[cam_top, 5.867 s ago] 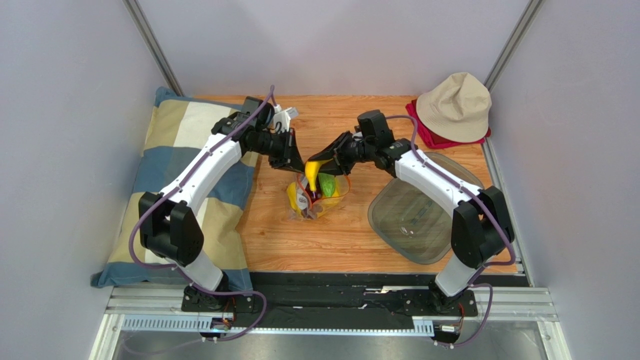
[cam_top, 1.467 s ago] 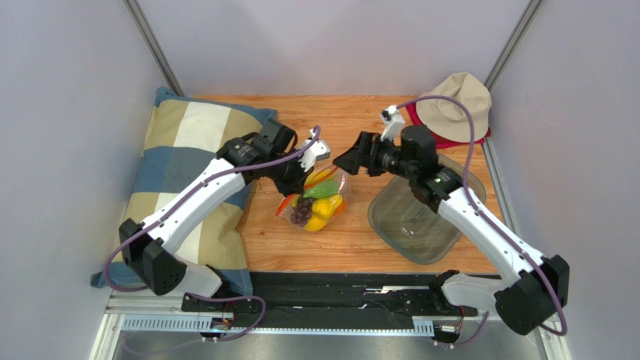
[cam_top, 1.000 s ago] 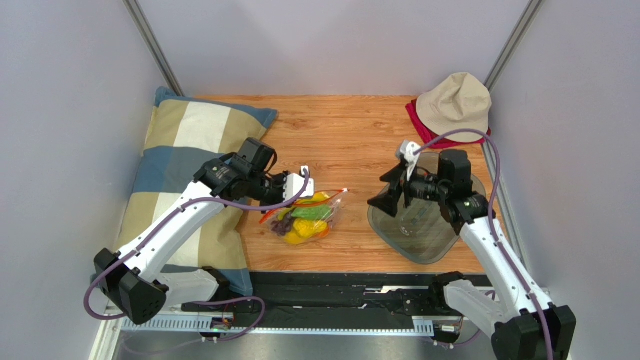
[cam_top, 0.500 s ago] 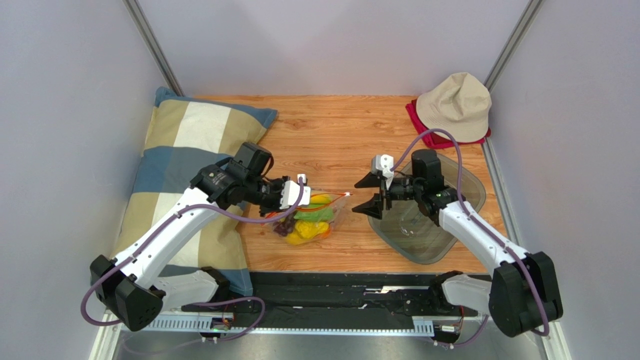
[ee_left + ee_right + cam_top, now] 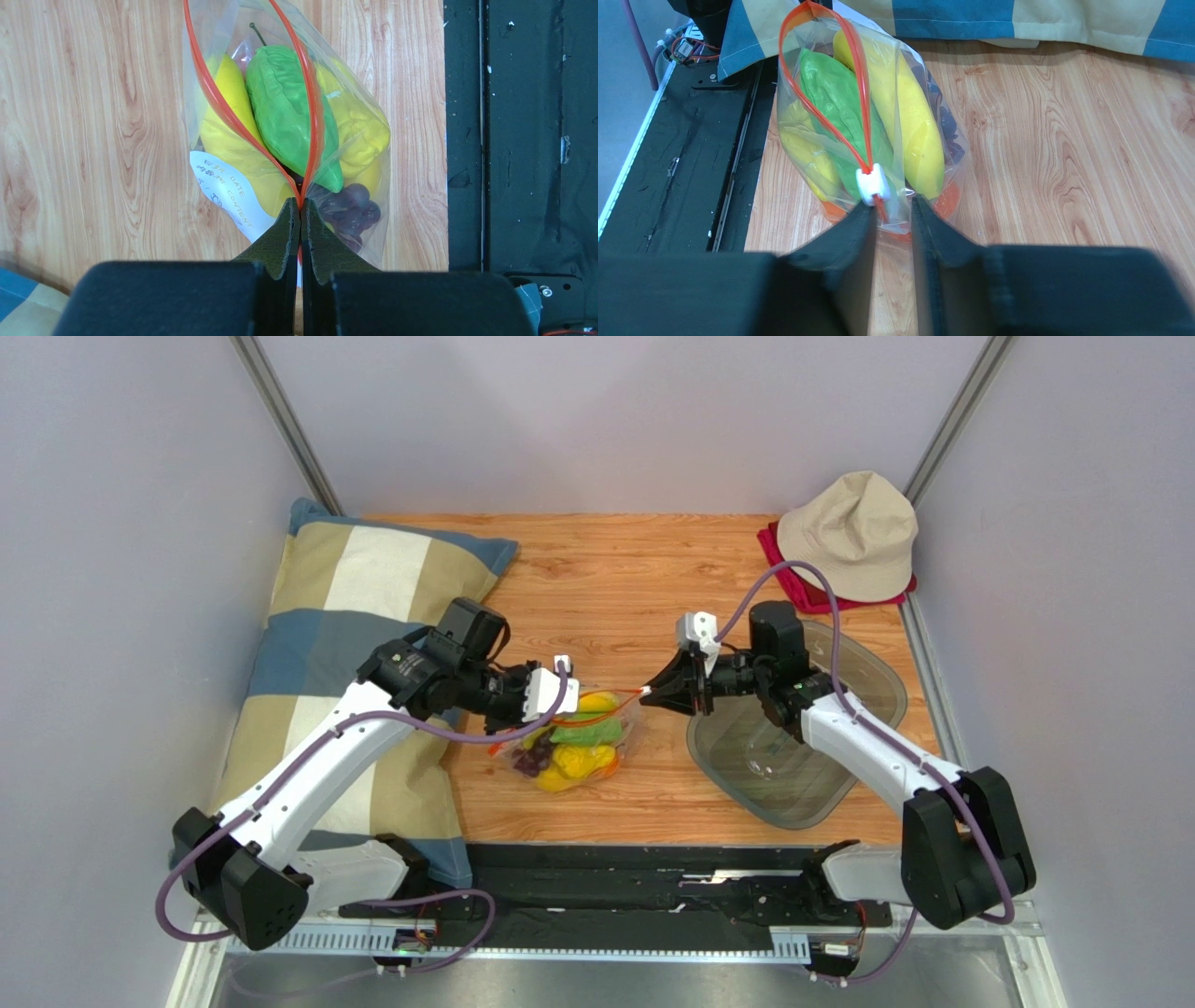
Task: Place the food in the zip-top bag and seal the zipper
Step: Zip the zipper food storage bag at the center of the board.
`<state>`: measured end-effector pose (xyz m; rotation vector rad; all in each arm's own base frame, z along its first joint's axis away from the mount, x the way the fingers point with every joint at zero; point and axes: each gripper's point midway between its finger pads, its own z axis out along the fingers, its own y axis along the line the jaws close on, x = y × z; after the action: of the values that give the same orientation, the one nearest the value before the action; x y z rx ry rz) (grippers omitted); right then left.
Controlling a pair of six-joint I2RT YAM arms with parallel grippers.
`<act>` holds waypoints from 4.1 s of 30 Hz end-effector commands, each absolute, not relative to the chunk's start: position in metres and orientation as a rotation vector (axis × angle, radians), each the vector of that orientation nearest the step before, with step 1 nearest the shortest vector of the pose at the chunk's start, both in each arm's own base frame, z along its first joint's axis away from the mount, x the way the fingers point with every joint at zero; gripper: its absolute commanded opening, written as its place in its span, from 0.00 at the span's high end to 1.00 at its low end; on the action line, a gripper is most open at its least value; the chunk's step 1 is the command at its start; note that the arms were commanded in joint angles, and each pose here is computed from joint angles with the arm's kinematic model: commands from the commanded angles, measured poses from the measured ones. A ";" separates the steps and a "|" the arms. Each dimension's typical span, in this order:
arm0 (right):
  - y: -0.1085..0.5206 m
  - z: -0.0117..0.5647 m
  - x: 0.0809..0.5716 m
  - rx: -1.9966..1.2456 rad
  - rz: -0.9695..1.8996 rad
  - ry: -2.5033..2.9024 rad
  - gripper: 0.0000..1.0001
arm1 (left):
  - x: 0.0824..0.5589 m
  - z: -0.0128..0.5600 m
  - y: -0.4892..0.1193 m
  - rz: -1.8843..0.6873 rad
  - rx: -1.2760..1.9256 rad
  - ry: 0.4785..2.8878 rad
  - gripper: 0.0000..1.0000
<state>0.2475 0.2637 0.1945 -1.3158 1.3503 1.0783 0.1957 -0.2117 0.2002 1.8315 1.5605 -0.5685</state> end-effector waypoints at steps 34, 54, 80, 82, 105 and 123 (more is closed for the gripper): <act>0.259 0.237 0.239 -1.307 1.050 1.373 1.00 | 0.237 0.303 -0.343 -0.841 1.438 1.458 0.39; 0.259 0.244 0.240 -1.283 1.051 1.390 1.00 | 0.225 0.260 -0.362 -0.845 1.508 1.510 0.54; 0.251 0.243 0.248 -1.238 1.011 1.431 1.00 | 0.198 0.222 -0.321 -0.781 1.661 1.592 0.91; 0.247 0.243 0.250 -1.217 1.003 1.447 1.00 | 0.194 0.216 -0.315 -0.781 1.656 1.620 0.92; 0.201 0.227 0.270 -1.057 0.866 1.618 1.00 | 0.185 0.201 -0.235 -0.582 1.584 1.804 0.94; 0.241 0.283 0.220 -1.299 1.074 1.422 0.07 | 0.205 0.265 -0.269 -0.715 1.416 1.638 0.96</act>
<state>0.2409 0.2288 0.2507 -1.2211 1.5535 1.0435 0.1928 -0.2418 0.2170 1.4941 1.8106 -0.6325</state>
